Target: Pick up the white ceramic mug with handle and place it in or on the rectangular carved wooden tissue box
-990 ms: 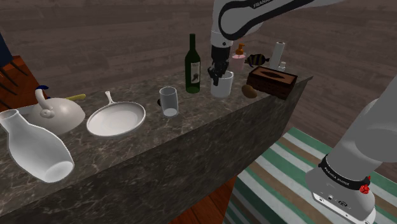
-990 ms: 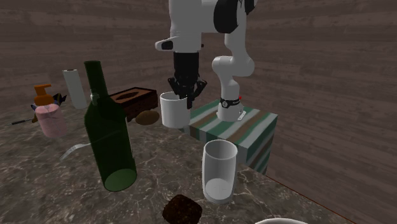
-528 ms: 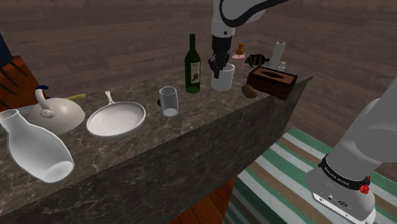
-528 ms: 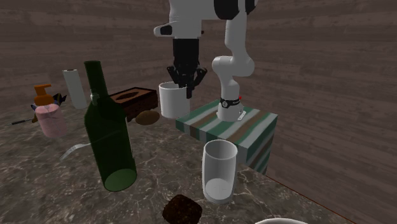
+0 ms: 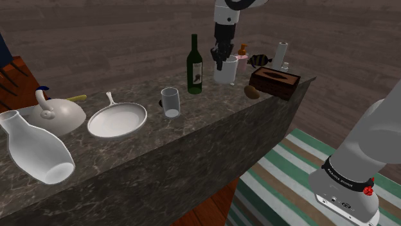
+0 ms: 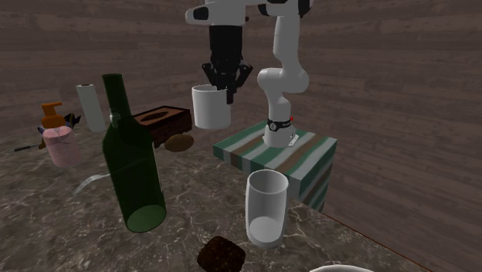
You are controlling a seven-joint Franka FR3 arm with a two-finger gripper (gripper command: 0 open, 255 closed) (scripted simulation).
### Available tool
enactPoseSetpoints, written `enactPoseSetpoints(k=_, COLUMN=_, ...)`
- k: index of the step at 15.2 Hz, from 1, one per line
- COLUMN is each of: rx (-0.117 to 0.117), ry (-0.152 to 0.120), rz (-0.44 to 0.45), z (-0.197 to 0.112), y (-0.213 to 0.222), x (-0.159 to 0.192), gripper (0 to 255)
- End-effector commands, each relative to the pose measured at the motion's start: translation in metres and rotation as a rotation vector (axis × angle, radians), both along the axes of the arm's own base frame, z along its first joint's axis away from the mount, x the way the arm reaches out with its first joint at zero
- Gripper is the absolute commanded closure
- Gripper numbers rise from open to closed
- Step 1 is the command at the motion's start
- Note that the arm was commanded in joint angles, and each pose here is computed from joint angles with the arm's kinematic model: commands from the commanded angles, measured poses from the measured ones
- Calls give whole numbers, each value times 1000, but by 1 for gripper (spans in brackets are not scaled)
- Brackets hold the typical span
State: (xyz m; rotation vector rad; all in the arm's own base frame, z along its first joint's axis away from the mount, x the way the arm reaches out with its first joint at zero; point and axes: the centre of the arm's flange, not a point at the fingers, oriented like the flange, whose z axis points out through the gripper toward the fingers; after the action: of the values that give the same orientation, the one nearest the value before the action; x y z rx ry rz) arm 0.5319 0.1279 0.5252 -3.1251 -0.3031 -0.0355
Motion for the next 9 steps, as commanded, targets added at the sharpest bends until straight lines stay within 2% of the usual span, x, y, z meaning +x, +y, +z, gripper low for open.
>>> enactPoseSetpoints(k=1, rx=0, ry=0, rz=0, z=5, y=-14, x=-2, gripper=255)
enactPoseSetpoints(k=9, rx=0, ry=0, rz=0, z=13, y=-118, x=-15, gripper=255)
